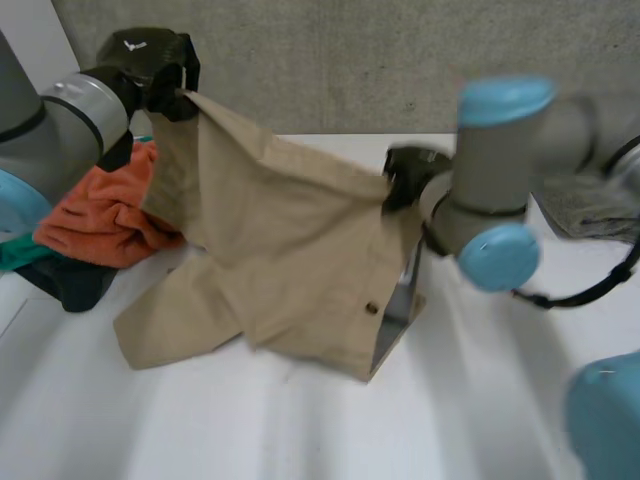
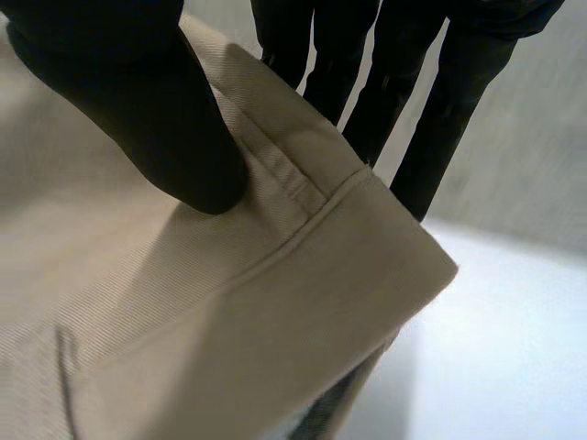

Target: Fold the laundry.

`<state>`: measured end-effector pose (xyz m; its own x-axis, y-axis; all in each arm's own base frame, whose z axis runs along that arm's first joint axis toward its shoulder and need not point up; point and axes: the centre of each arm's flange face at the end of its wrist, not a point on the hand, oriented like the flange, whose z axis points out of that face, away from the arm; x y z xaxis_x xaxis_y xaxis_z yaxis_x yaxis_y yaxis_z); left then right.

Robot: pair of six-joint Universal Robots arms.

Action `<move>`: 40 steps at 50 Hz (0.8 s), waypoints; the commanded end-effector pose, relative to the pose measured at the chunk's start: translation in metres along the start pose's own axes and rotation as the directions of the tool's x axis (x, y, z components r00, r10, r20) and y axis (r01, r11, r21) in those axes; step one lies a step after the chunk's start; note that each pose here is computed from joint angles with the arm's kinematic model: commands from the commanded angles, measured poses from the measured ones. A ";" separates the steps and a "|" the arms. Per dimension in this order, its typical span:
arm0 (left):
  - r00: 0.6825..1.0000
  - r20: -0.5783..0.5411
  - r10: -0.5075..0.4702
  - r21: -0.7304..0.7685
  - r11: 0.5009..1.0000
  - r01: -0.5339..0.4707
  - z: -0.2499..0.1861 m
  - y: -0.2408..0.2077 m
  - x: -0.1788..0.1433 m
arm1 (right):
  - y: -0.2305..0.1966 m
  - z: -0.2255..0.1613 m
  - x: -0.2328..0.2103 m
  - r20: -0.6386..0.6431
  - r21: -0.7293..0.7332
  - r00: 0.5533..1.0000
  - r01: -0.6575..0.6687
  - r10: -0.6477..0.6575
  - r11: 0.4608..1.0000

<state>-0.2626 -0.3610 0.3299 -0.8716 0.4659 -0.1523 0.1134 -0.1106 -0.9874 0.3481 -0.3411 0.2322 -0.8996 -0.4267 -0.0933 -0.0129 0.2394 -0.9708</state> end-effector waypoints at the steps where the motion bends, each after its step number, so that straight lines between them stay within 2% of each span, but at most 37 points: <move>1: 1.000 0.010 0.022 0.131 0.991 -0.023 -0.020 -0.053 -0.003 | -0.117 -0.051 0.007 -0.052 0.409 0.976 0.215 -0.212 0.887; 2: 0.999 0.018 0.026 0.155 0.987 -0.029 -0.023 -0.062 -0.004 | -0.127 -0.057 0.004 -0.064 0.456 0.970 0.238 -0.236 0.858; 3: 0.999 0.030 0.031 0.210 0.977 -0.036 -0.028 -0.079 -0.006 | -0.143 -0.065 0.001 -0.102 0.527 0.959 0.277 -0.264 0.803; 7: 0.998 0.057 0.011 0.310 0.950 -0.028 -0.040 -0.112 -0.012 | -0.167 -0.083 -0.001 -0.193 0.619 0.942 0.335 -0.276 0.711; 19: 0.998 0.028 -0.065 0.455 0.889 0.045 -0.101 -0.172 -0.015 | -0.191 -0.156 -0.010 -0.188 0.638 0.923 0.374 -0.335 0.673; 25: 0.997 -0.007 -0.074 0.488 0.870 0.068 -0.121 -0.188 -0.011 | -0.202 -0.180 -0.008 -0.197 0.644 0.920 0.381 -0.338 0.664; 30: 0.998 0.000 -0.070 0.548 0.834 0.059 -0.131 -0.210 -0.013 | -0.211 -0.190 -0.007 -0.211 0.653 0.916 0.391 -0.340 0.648; 35: 0.996 0.022 -0.087 0.534 0.843 0.062 -0.109 -0.206 -0.023 | -0.211 -0.187 -0.009 -0.212 0.654 0.917 0.390 -0.339 0.648; 40: 0.993 0.036 -0.110 0.480 0.873 0.079 -0.073 -0.182 -0.031 | -0.195 -0.161 -0.008 -0.203 0.615 0.917 0.393 -0.344 0.684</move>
<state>-0.2136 -0.2499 0.5321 -0.8859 0.4591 -0.0666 -0.2153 -0.5339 -0.8177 0.2769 -0.2248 0.4787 -0.9122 -0.2885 0.2909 -0.0753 -0.5800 -0.8112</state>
